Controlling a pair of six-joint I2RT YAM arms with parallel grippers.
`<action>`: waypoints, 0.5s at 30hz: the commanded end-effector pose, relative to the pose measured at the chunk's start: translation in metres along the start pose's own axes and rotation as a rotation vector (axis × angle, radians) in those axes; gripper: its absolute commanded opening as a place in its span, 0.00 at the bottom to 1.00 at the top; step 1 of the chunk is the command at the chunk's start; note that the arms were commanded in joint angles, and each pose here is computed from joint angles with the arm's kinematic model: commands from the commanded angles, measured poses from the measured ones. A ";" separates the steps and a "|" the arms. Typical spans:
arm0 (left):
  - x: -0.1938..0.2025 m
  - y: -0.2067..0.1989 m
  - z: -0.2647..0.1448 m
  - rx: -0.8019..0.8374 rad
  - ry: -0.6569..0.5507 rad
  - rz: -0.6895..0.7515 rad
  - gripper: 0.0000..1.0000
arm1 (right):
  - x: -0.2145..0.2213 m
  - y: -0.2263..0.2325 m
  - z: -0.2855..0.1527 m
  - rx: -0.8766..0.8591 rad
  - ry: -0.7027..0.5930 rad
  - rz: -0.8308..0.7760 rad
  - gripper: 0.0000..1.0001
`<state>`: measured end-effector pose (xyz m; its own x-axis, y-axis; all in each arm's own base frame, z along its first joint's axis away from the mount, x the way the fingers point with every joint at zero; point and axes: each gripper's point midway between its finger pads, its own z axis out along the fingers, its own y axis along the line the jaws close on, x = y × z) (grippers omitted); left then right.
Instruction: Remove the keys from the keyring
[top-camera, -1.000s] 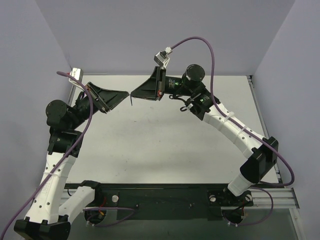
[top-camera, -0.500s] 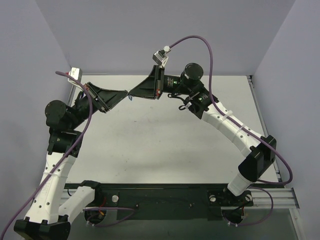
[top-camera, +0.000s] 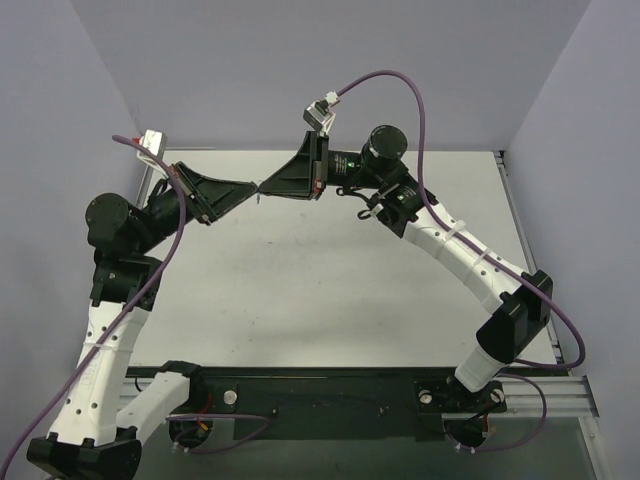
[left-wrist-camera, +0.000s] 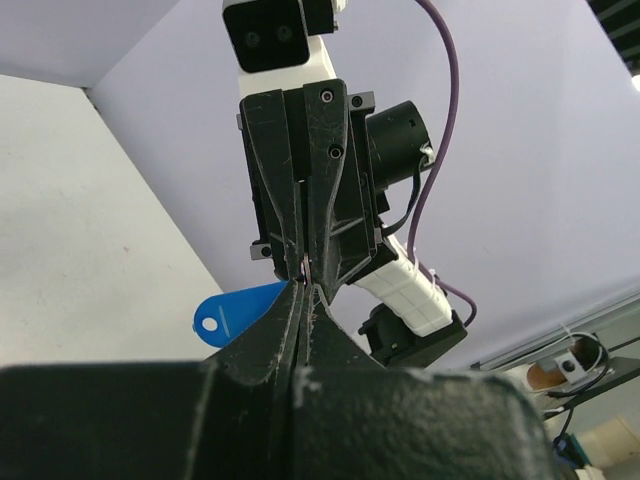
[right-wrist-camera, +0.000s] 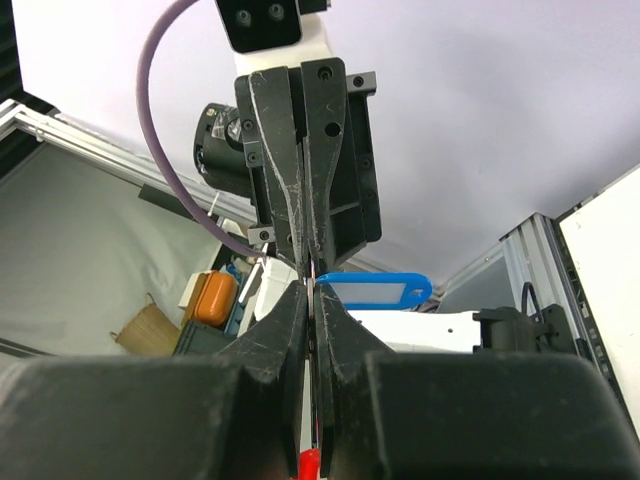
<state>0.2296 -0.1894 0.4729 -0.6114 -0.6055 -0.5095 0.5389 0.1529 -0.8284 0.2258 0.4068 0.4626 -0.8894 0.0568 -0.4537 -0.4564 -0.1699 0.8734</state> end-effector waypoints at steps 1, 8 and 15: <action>0.023 0.009 -0.001 -0.040 0.163 0.027 0.00 | 0.028 0.025 0.004 -0.089 0.111 -0.052 0.00; 0.040 0.017 -0.006 -0.043 0.279 0.010 0.00 | 0.043 0.018 -0.006 -0.058 0.166 -0.039 0.00; 0.056 0.027 -0.012 -0.066 0.373 -0.011 0.00 | 0.057 0.015 -0.013 -0.050 0.234 -0.028 0.00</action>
<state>0.2168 -0.2005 0.4348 -0.7309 -0.3994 -0.5534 0.5089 0.2214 -0.8319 0.2104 0.3990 0.4267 -0.8987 -0.0930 -0.4287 -0.4166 -0.1253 0.9004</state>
